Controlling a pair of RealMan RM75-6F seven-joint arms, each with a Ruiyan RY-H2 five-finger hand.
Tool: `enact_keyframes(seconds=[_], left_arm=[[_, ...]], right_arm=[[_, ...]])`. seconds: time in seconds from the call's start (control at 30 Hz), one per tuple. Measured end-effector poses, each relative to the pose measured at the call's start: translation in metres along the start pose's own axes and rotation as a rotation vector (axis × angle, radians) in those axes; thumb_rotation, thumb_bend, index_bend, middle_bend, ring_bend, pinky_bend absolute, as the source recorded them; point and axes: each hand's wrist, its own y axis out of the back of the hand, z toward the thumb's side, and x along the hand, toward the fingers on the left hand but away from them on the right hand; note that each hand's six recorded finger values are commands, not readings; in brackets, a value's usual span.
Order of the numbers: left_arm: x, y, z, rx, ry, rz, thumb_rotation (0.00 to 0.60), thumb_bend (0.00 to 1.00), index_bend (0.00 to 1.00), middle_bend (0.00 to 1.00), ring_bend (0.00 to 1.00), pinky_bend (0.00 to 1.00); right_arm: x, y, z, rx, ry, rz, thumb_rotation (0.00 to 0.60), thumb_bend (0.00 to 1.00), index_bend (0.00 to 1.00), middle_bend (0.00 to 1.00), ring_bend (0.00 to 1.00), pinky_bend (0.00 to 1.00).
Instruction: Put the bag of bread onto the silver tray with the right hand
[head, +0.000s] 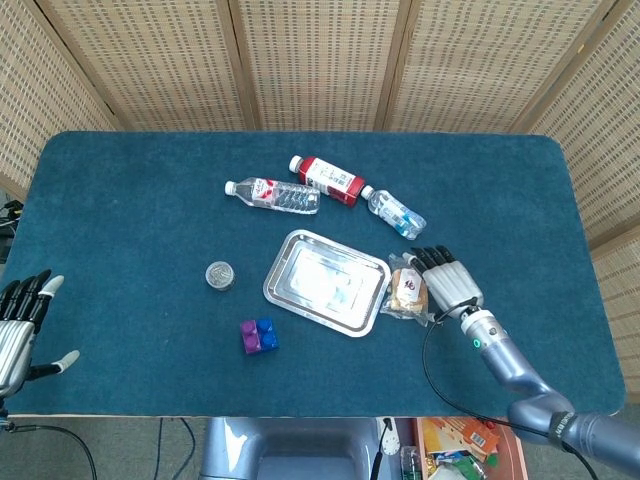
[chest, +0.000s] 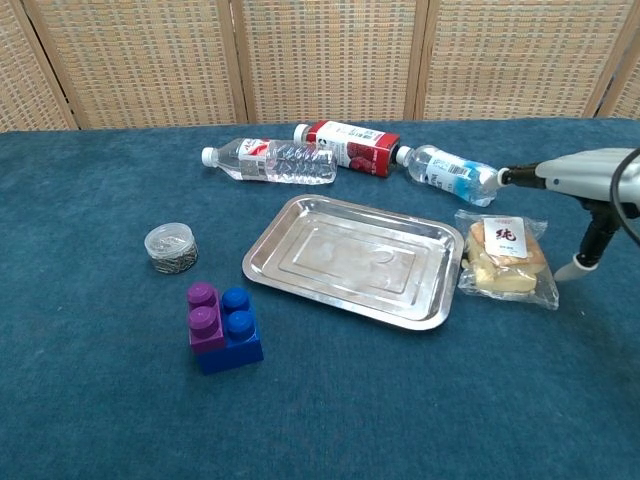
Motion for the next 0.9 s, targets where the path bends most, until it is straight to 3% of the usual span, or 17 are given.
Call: enact_keyframes(seconds=[0.1, 0.17, 0.23, 0.33, 0.43, 0.6, 0.9], left_arm=[[0.002, -0.002, -0.001, 0.006, 0.003, -0.010, 0.600, 0.00, 0.00, 0.00, 0.00, 0.00], [0.003, -0.003, -0.001, 0.011, 0.005, -0.011, 0.600, 0.00, 0.00, 0.00, 0.00, 0.00], [0.005, -0.004, 0.000, 0.013, 0.002, -0.010, 0.600, 0.00, 0.00, 0.00, 0.00, 0.00], [0.005, -0.004, 0.000, 0.014, 0.002, -0.012, 0.600, 0.00, 0.00, 0.00, 0.00, 0.00], [0.006, -0.005, -0.001, 0.012, 0.007, -0.015, 0.600, 0.00, 0.00, 0.00, 0.00, 0.00], [0.009, -0.005, -0.002, 0.004, 0.014, -0.023, 0.600, 0.00, 0.00, 0.00, 0.00, 0.00], [0.012, -0.004, -0.006, -0.013, 0.026, -0.030, 0.600, 0.00, 0.00, 0.00, 0.00, 0.00]], right_arm=[[-0.011, -0.009, 0.006, -0.002, -0.012, 0.024, 0.600, 0.00, 0.00, 0.01, 0.03, 0.22], [-0.017, -0.013, 0.009, 0.004, -0.019, 0.029, 0.600, 0.00, 0.06, 0.12, 0.13, 0.30], [-0.021, -0.015, 0.012, 0.001, -0.025, 0.022, 0.600, 0.03, 0.23, 0.35, 0.34, 0.48], [-0.024, -0.013, 0.014, -0.009, -0.026, 0.009, 0.600, 0.15, 0.43, 0.53, 0.50, 0.60], [-0.023, -0.005, 0.017, -0.007, -0.016, -0.020, 0.600, 0.24, 0.48, 0.57, 0.53, 0.62], [-0.017, 0.021, 0.030, -0.030, 0.025, -0.080, 0.600, 0.26, 0.49, 0.58, 0.53, 0.62], [-0.016, 0.101, 0.074, -0.007, 0.107, -0.215, 0.600, 0.26, 0.49, 0.58, 0.53, 0.62]])
